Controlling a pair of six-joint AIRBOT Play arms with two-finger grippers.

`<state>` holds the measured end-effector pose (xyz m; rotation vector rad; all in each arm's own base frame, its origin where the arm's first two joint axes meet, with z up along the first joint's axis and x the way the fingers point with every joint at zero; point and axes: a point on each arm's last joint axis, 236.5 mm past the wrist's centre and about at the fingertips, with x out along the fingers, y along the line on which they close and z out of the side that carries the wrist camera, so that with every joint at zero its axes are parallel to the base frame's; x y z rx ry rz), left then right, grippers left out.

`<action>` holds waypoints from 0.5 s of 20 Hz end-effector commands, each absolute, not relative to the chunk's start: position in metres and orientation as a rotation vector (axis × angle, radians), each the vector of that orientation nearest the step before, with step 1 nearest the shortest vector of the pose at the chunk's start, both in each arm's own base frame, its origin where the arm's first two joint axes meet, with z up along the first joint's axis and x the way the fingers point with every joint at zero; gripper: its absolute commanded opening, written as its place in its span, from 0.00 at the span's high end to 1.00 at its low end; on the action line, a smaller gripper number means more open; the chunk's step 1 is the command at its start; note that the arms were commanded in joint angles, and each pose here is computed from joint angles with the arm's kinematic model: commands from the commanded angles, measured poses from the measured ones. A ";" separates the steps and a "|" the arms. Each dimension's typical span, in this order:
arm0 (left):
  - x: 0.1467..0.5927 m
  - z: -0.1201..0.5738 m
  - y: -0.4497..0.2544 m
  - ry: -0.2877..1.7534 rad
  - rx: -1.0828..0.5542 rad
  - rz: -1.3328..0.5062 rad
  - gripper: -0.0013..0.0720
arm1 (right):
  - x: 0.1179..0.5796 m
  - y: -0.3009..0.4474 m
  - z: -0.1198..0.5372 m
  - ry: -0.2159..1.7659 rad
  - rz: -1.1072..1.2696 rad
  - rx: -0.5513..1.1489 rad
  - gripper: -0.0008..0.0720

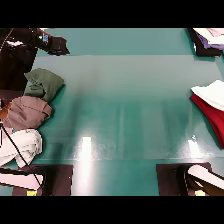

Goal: Fold the shirts.

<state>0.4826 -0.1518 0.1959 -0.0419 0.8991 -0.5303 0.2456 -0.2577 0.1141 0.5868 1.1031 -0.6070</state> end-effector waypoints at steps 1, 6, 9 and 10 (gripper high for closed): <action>0.481 0.195 -0.152 0.904 -0.036 -0.533 0.94 | 0.171 -0.276 0.082 1.323 -0.827 0.480 0.95; 0.481 0.195 -0.152 0.903 -0.036 -0.533 0.94 | 0.146 -0.285 0.071 1.366 -0.910 0.484 0.20; 0.483 0.196 -0.152 0.894 -0.038 -0.531 0.94 | 0.171 -0.278 0.082 1.258 -0.885 0.581 0.33; 0.485 0.198 -0.152 0.884 -0.041 -0.528 0.94 | 0.192 -0.271 0.089 1.193 -0.824 0.620 0.38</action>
